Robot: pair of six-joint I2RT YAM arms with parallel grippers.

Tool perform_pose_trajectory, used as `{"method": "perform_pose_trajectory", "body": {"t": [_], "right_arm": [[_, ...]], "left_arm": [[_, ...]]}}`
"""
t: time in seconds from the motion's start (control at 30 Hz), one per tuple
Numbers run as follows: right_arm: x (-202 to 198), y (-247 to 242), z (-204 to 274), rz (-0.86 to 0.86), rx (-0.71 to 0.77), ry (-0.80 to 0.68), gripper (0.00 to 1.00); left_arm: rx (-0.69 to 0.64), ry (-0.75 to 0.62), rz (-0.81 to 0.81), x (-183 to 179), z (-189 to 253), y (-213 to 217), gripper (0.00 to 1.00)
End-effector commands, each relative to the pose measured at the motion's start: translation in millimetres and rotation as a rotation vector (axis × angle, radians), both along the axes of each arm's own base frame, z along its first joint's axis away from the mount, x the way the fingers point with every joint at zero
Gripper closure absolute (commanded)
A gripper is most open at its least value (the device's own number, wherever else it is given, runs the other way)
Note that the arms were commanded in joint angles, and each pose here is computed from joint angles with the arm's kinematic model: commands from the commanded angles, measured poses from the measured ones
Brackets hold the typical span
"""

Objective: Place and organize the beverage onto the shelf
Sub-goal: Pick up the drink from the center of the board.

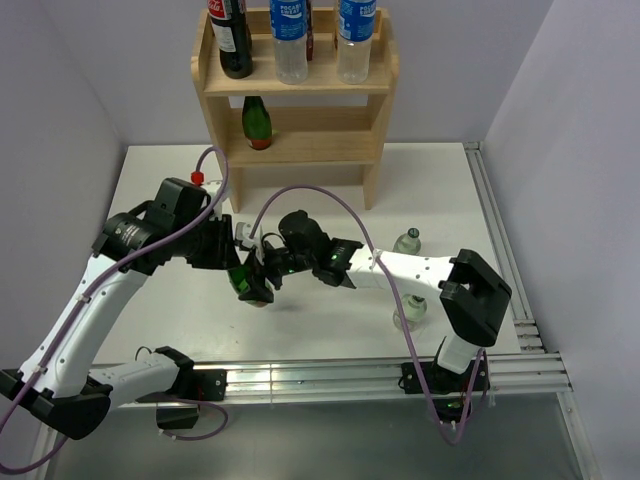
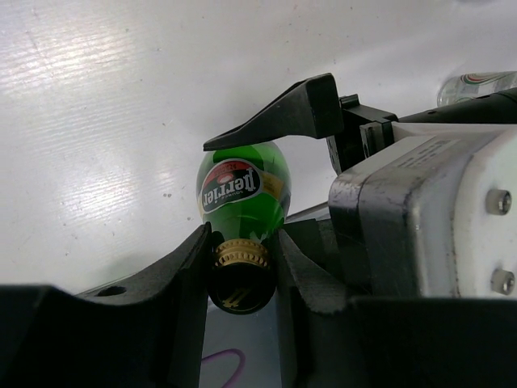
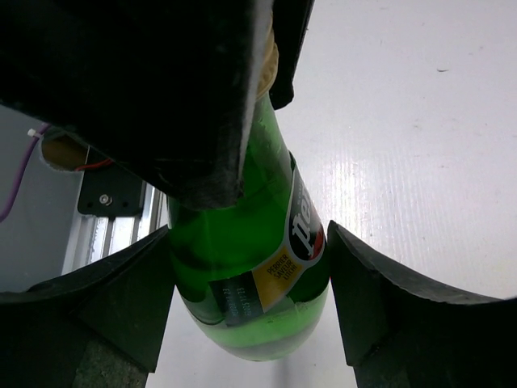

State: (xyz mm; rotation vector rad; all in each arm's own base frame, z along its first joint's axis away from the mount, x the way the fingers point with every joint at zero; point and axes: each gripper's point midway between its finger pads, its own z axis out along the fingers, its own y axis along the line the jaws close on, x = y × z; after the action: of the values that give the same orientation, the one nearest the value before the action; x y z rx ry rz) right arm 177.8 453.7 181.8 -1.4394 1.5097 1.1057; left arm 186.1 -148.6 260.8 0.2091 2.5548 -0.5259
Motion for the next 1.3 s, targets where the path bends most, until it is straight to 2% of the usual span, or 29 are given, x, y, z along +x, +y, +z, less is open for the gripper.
{"method": "perform_pose_trajectory", "body": {"t": [0.0,0.07,0.13,0.17,0.23,0.27,0.3,0.33,0.43,0.47,0.57,0.63,0.73,0.8,0.87,0.93,1.03,1.1,1.27], "right_arm": [[-5,6,-4,0.034,-0.024,-0.005,0.26],[-5,7,-4,0.034,-0.022,-0.006,0.28],[-6,9,-1,0.038,-0.012,-0.014,0.38],[-6,10,1,0.039,-0.003,-0.019,0.58],[-8,11,6,0.043,0.016,-0.024,0.75],[-8,12,12,0.047,0.039,-0.031,0.95],[-8,12,18,0.044,0.057,-0.04,1.0],[-9,11,18,0.039,0.065,-0.033,1.0],[-8,10,34,0.018,0.138,-0.049,1.0],[-6,12,44,0.01,0.176,-0.065,1.0],[-2,12,59,-0.026,0.24,-0.072,1.0],[-1,11,69,-0.036,0.289,-0.075,1.0],[1,9,77,-0.042,0.314,-0.072,1.0],[9,7,76,-0.079,0.309,-0.069,1.0],[17,6,79,-0.122,0.323,-0.073,1.0],[28,1,79,-0.18,0.329,-0.067,1.0],[58,-11,85,-0.375,0.358,-0.046,1.0],[76,-20,88,-0.497,0.375,-0.025,1.0],[105,-37,94,-0.617,0.385,-0.025,1.0]], "left_arm": [[-0.139,-0.16,-0.052,14,49,-22,1.0],[-0.144,-0.162,-0.055,14,50,-23,1.0],[-0.149,-0.168,-0.058,15,52,-25,1.0],[-0.15,-0.171,-0.057,16,52,-24,1.0],[-0.143,-0.177,-0.048,18,53,-23,1.0],[-0.138,-0.179,-0.043,19,53,-22,0.99],[-0.132,-0.188,-0.032,22,53,-21,0.93],[-0.13,-0.193,-0.028,22,54,-20,0.89],[-0.119,-0.211,-0.01,25,54,-17,0.67],[-0.111,-0.214,-0.004,27,54,-15,0.54],[-0.09,-0.238,0.021,31,57,-10,0.36],[-0.092,-0.25,0.028,32,59,-9,0.29],[-0.095,-0.268,0.043,32,61,-7,0.25],[-0.074,-0.285,0.108,38,61,2,0.19],[-0.003,-0.331,0.256,50,62,27,0.12],[0.043,-0.36,0.361,56,60,44,0.1],[0.121,-0.422,0.535,64,57,76,0.02],[0.139,-0.467,0.621,70,53,89,0.0],[0.097,-0.602,0.747,73,59,111,0.01]]}}
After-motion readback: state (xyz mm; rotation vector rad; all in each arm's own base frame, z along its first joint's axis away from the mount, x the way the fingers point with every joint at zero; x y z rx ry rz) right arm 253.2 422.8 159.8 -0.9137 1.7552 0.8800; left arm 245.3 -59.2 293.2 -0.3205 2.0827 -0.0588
